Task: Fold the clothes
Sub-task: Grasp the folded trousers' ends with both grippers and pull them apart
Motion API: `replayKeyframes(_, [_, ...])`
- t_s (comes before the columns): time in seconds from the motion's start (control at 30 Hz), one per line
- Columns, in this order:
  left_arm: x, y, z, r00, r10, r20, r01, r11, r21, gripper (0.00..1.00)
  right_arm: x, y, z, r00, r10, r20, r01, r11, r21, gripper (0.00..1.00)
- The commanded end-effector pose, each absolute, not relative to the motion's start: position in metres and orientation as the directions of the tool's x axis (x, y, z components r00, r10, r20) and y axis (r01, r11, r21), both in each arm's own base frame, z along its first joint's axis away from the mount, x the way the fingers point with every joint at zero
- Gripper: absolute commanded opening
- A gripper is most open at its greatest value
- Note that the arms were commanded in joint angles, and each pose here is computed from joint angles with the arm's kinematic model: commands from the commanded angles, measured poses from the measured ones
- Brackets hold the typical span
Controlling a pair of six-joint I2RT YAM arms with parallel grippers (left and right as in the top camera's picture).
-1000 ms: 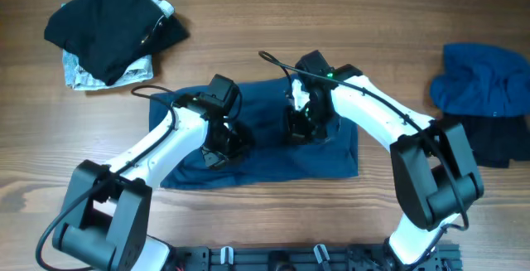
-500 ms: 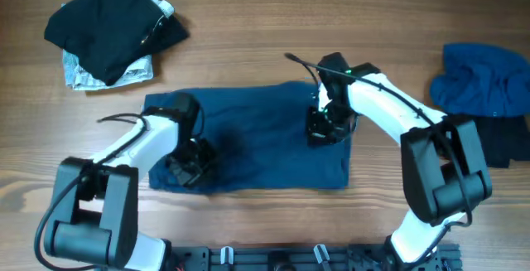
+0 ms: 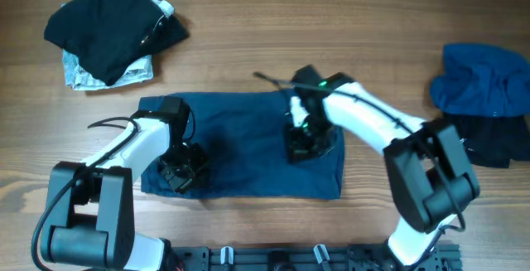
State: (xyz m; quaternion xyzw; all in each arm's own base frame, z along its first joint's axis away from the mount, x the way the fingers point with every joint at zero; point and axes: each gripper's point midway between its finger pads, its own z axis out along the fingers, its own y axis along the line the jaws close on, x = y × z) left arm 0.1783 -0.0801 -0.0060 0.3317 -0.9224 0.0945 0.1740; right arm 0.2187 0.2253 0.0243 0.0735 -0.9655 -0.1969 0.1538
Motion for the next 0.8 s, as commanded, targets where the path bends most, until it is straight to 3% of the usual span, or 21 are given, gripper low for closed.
replayKeyframes(0.0, [0.175,-0.064,-0.017,-0.733,-0.594,0.332,-0.63,0.777,-0.001,0.04,0.204,0.258,0.026,-0.934,-0.269,0.235,-0.141,0.882,0.45,0.04])
replayKeyframes(0.3, [0.175,-0.069,-0.016,-0.728,-0.589,0.35,-0.635,0.772,-0.022,0.04,0.19,0.233,-0.014,-0.904,-0.181,0.388,-0.062,0.952,0.298,0.04])
replayKeyframes(0.47, [0.155,-0.066,-0.01,-0.7,-0.587,0.407,-0.628,0.777,0.04,0.04,0.215,0.167,-0.022,-0.929,-0.026,0.37,0.004,0.997,0.078,0.04])
replayKeyframes(0.77, [0.121,-0.036,0.003,-0.669,-0.622,0.407,-0.57,0.781,0.257,0.04,0.252,0.103,-0.026,-0.936,0.16,0.314,0.167,0.986,-0.003,0.04])
